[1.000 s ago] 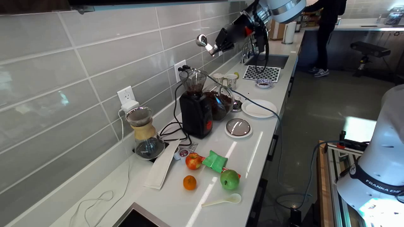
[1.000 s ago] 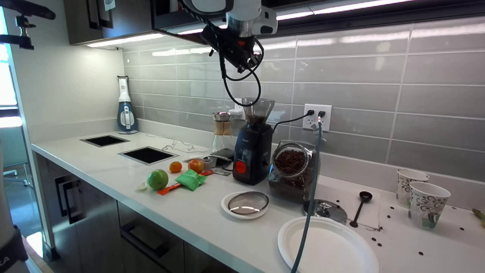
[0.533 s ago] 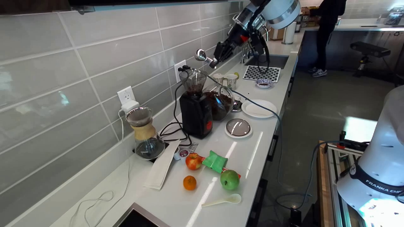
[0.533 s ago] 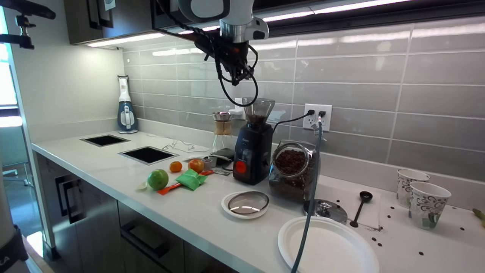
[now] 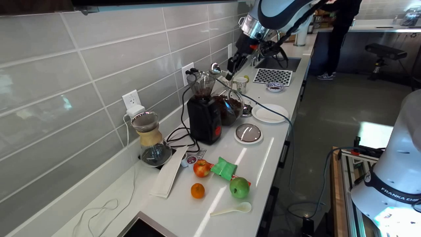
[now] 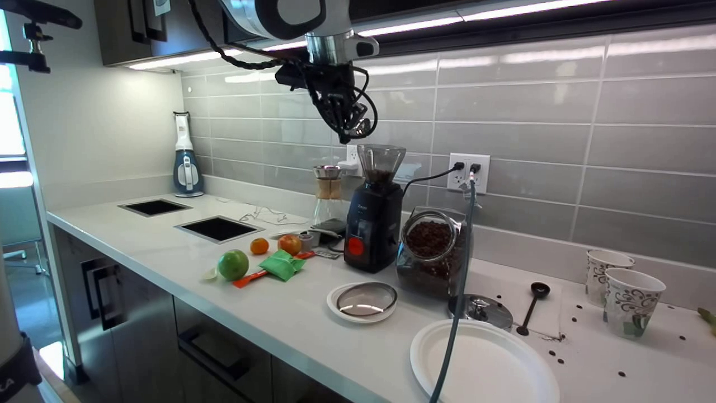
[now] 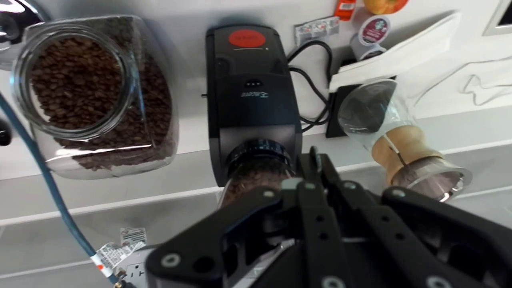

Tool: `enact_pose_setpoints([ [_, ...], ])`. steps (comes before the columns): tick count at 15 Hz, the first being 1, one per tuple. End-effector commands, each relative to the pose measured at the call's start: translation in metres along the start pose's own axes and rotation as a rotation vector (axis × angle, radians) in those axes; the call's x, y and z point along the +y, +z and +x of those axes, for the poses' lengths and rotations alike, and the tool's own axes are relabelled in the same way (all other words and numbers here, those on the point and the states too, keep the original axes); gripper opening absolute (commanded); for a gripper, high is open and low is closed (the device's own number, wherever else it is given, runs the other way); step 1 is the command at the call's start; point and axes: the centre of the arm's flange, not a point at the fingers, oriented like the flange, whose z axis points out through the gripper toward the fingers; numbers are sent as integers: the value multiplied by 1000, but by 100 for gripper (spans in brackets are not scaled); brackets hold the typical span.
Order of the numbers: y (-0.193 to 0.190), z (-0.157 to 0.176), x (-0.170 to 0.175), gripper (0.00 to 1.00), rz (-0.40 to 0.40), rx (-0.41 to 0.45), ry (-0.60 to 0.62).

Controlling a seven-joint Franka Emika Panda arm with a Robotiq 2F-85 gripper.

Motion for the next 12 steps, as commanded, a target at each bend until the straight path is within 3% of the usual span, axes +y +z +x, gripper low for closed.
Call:
enact_pose_setpoints([
  [1, -11, -17, -6, 1, -176, -1, -28],
  [7, -16, -40, -1, 1, -392, -63, -59],
  [12, -25, -69, 13, 1, -465, -225, -142],
])
